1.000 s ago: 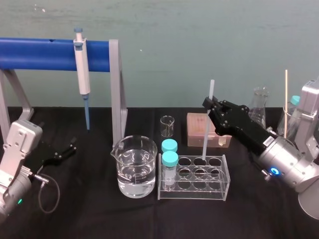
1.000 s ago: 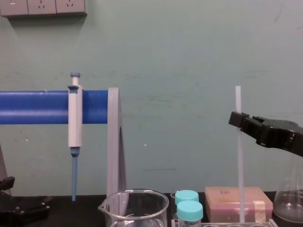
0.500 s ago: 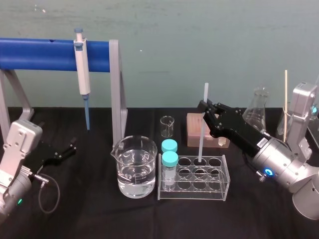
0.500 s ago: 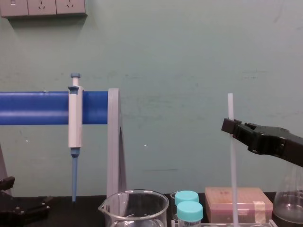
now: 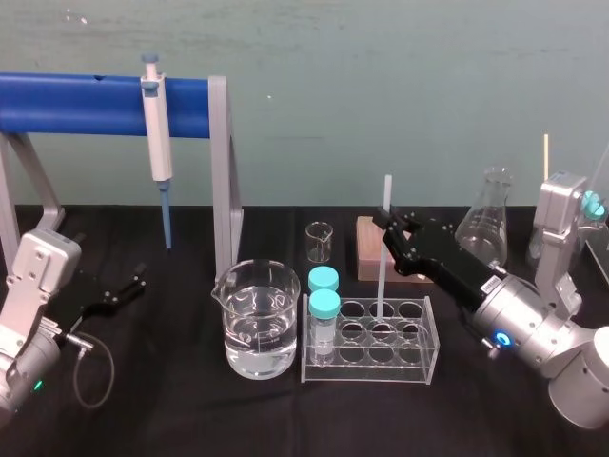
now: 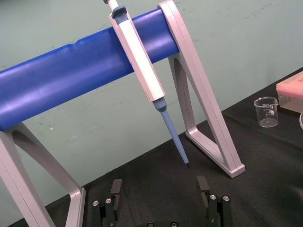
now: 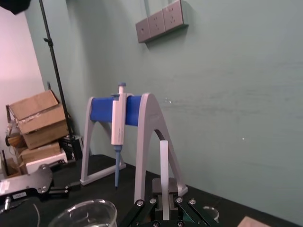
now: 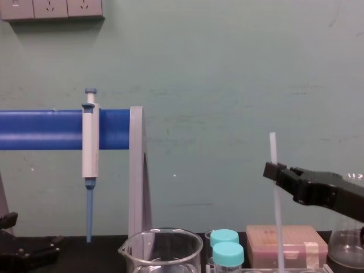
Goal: Pick up the stirring rod with one hand, then place it down.
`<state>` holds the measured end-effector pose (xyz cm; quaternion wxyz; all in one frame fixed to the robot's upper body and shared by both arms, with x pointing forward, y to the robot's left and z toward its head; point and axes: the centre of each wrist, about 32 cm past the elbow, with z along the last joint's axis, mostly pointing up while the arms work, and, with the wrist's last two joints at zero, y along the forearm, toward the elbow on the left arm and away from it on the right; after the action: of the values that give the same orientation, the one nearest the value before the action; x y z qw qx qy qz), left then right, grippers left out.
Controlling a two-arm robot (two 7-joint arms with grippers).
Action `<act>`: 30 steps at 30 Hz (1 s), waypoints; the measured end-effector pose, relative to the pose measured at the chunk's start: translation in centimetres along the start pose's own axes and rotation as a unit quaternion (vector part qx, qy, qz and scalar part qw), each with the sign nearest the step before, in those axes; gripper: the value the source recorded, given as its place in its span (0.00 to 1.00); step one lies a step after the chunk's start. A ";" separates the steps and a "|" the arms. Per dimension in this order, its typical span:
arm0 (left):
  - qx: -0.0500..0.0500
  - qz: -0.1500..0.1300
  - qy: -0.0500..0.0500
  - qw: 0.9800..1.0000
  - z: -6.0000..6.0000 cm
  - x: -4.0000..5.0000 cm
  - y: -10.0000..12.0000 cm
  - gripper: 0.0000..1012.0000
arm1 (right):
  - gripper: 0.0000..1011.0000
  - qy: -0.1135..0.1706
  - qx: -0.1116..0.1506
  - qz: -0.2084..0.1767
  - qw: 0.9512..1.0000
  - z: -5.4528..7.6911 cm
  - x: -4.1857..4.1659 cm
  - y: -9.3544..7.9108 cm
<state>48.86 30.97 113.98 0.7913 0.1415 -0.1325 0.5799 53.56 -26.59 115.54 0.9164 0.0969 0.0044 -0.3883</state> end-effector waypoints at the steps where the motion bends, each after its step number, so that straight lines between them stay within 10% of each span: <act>1: 0.000 0.000 0.000 1.000 0.0 0.00 0.0 0.99 | 0.07 0.000 -0.002 -0.001 1.000 -0.1 -0.01 0.0; 30: 0.000 0.000 0.000 1.000 0.0 0.00 0.0 0.99 | 0.07 0.003 -0.035 -0.023 0.999 -2.2 -0.32 -0.1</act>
<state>48.86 30.97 113.98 0.7913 0.1415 -0.1325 0.5799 53.43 -26.01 113.34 0.9101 0.0661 0.0231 -0.4083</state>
